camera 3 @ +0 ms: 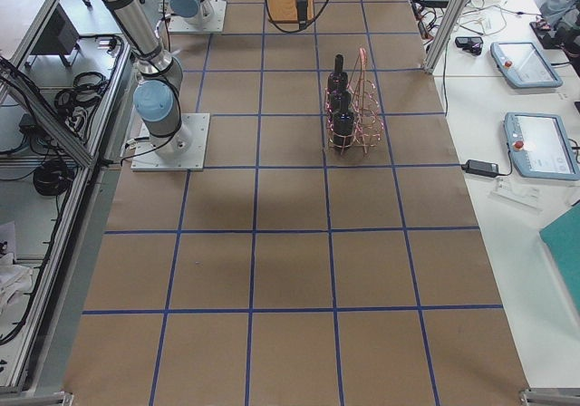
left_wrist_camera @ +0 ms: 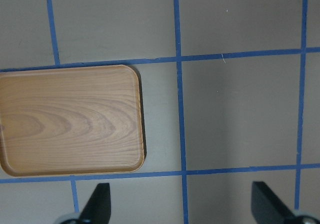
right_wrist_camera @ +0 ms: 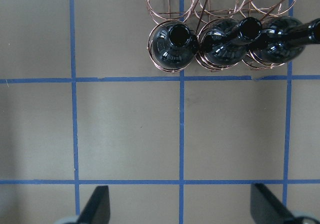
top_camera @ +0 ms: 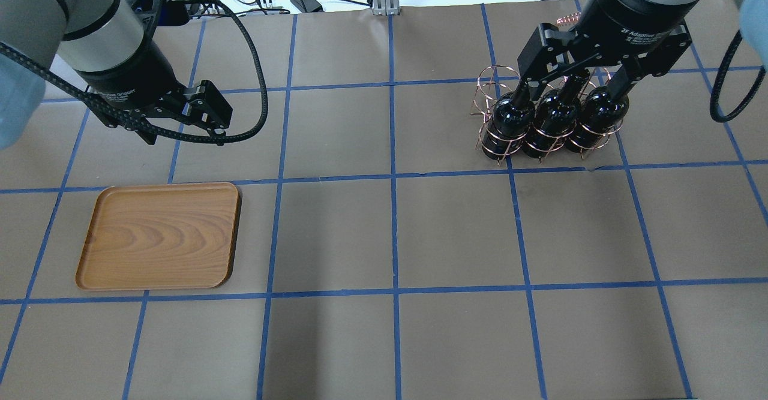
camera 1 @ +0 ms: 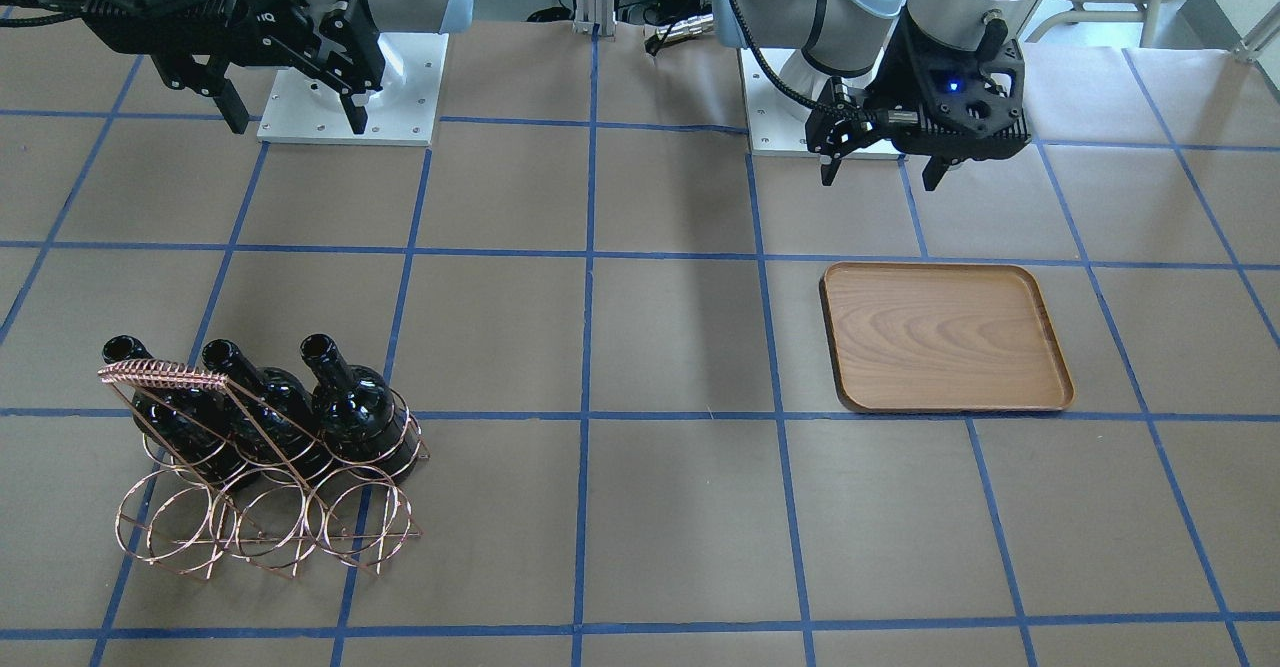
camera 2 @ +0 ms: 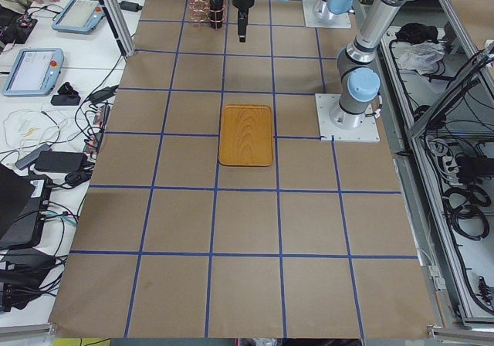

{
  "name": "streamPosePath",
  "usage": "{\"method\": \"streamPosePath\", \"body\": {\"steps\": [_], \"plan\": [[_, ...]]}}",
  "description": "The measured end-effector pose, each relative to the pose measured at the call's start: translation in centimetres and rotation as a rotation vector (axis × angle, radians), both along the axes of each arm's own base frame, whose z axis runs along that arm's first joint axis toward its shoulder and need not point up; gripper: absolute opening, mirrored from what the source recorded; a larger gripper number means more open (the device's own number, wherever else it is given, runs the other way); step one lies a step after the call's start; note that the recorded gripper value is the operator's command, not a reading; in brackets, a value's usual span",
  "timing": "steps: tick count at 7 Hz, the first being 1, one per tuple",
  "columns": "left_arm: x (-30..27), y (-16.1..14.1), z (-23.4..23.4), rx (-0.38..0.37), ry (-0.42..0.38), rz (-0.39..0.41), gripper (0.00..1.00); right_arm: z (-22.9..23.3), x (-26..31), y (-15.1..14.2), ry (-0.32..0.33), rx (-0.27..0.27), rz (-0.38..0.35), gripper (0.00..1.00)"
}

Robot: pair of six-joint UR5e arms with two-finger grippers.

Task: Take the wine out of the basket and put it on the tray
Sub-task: 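Lower the right gripper onto the middle dark bottle in the copper rack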

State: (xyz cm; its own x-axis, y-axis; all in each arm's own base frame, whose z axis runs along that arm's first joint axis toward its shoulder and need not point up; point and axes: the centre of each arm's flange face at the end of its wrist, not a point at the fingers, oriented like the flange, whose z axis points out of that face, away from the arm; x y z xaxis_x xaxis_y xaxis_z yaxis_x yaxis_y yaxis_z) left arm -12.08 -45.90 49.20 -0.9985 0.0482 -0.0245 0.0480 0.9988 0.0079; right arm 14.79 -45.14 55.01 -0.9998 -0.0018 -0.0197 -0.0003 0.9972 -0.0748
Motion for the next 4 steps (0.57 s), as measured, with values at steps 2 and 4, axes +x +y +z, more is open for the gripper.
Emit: {"method": "streamPosePath", "body": {"steps": [2, 4], "plan": [[0.03, 0.11, 0.16, -0.004, 0.0, 0.001, 1.0, 0.3, -0.13, -0.45, 0.014, 0.026, -0.001, 1.0], [0.3, 0.25, 0.29, -0.005, -0.018, 0.002, 1.0, 0.25, -0.36, -0.74, 0.021, 0.035, -0.003, 1.0]]}}
